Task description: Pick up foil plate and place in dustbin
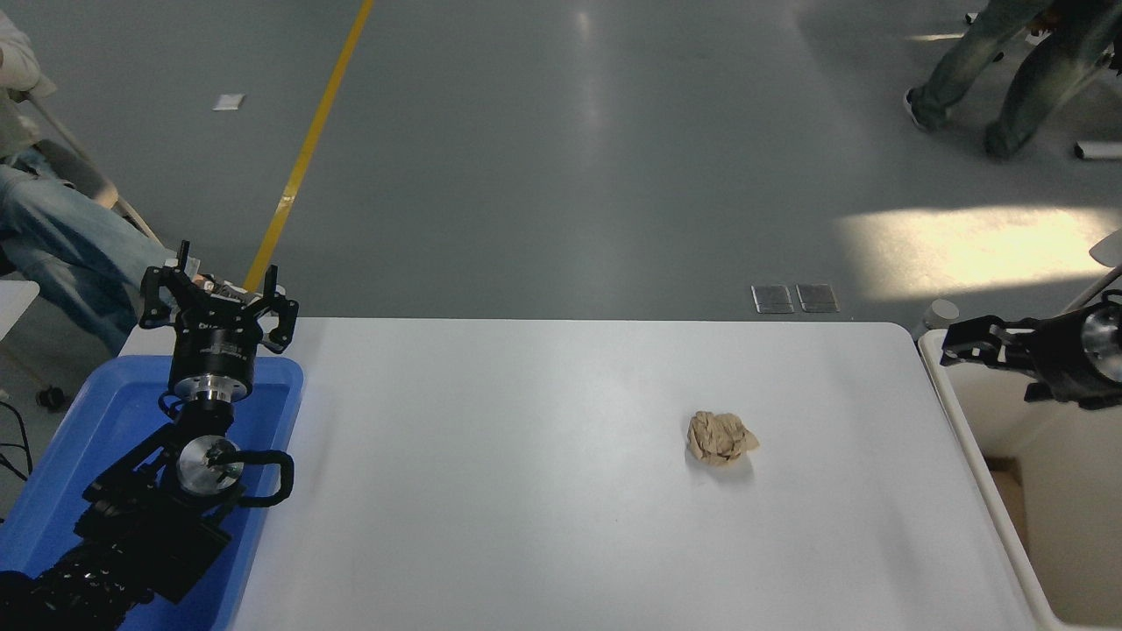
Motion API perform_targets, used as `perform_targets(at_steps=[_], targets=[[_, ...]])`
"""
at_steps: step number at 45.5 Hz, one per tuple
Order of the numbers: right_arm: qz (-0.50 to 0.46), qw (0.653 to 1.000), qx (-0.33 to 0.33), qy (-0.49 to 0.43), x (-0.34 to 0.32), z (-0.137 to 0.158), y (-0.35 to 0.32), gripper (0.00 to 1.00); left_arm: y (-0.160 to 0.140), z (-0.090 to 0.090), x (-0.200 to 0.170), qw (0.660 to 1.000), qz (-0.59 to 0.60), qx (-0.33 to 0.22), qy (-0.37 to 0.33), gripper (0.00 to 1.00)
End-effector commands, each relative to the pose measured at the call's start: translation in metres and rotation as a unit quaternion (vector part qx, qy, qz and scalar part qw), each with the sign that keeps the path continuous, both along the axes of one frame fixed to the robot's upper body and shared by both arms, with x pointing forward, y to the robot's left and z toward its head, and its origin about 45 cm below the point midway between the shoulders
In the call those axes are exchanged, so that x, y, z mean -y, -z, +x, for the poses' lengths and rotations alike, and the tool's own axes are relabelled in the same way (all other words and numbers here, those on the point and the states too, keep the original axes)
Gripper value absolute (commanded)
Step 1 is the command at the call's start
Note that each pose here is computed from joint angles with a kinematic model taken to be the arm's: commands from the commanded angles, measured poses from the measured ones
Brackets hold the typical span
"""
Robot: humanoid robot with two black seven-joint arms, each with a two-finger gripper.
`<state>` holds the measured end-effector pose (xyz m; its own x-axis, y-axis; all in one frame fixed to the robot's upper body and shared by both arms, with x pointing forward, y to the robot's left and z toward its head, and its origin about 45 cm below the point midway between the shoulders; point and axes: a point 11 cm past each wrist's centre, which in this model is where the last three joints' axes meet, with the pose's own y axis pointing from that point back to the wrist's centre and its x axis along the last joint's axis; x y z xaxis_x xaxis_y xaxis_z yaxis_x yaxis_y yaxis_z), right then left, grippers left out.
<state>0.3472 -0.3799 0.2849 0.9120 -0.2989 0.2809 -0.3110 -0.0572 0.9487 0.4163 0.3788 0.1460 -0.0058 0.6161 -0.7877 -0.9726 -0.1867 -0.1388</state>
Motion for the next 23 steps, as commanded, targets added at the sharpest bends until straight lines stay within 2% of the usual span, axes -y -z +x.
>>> perform_targets(at_steps=[1, 10, 23], targets=[[0.030, 0.993, -0.061, -0.094, -0.071, -0.018, -0.055, 1.00, 0.000, 0.000, 0.000, 1.000, 0.000, 0.000, 0.000, 0.99], [0.029, 0.988, -0.071, -0.134, -0.123, -0.015, -0.077, 1.00, 0.000, 0.000, 0.000, 1.000, -0.001, 0.000, -0.001, 0.99], [-0.012, 0.980, -0.085, -0.180, -0.176, -0.012, -0.070, 1.00, 0.000, 0.000, 0.000, 1.000, -0.001, 0.000, -0.002, 0.99]])
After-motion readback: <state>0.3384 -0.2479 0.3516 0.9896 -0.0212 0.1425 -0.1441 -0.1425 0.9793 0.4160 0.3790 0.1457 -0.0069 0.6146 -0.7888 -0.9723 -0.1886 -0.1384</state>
